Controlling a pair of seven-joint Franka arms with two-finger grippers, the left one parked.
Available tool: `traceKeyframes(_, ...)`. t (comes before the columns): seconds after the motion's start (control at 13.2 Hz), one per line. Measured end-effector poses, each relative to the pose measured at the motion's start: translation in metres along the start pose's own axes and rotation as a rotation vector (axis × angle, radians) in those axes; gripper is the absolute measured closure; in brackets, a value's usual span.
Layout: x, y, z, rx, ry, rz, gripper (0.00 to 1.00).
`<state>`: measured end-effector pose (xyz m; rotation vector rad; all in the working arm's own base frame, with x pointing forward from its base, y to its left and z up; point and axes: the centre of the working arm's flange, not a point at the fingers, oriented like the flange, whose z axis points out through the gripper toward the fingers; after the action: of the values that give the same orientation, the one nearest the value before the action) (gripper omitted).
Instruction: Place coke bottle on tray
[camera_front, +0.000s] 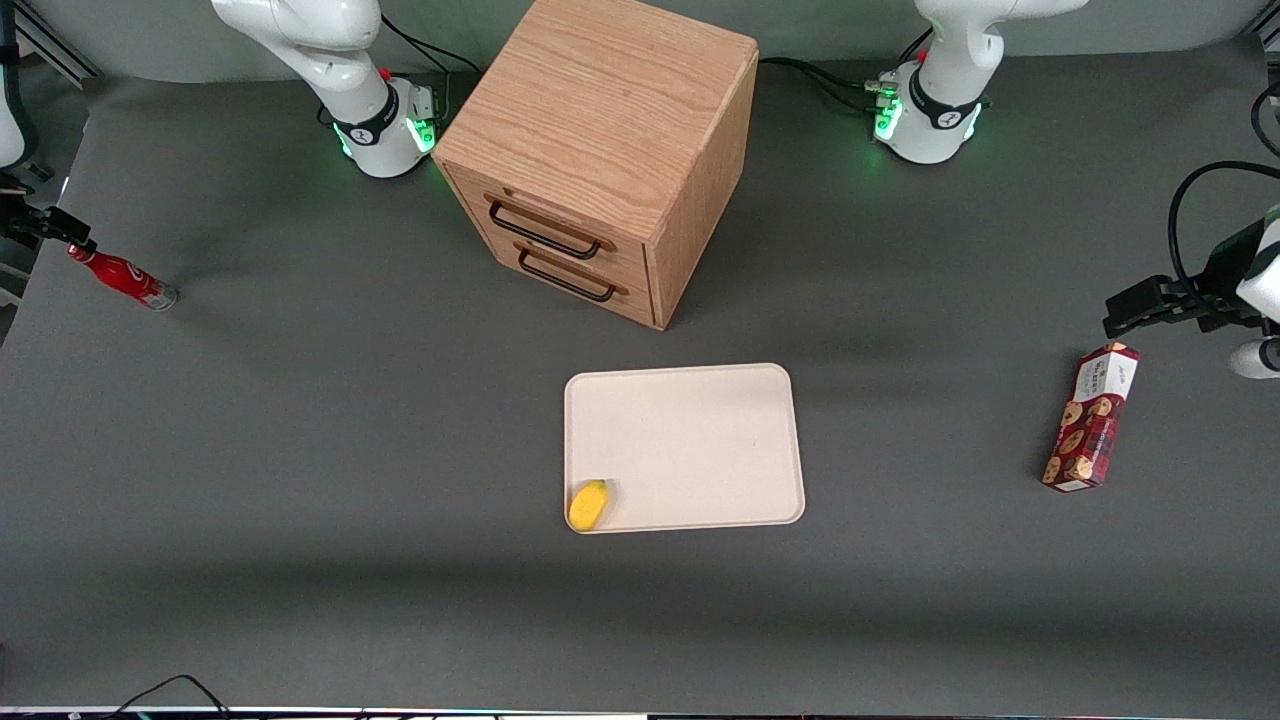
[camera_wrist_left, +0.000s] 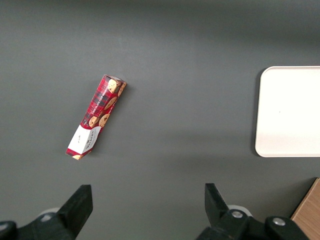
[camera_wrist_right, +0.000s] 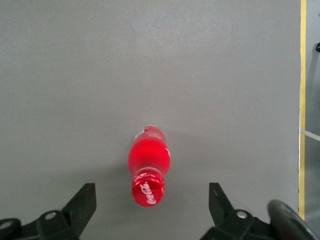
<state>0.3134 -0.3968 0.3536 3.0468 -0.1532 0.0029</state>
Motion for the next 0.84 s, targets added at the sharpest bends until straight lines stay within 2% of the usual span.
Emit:
traceKeyframes(0.46,-0.002,0.003,0.019,0.003,-0.025,0.002,0.00)
traceKeyframes(0.84,0.001,0.001,0.026,0.018,-0.015,0.019,0.00)
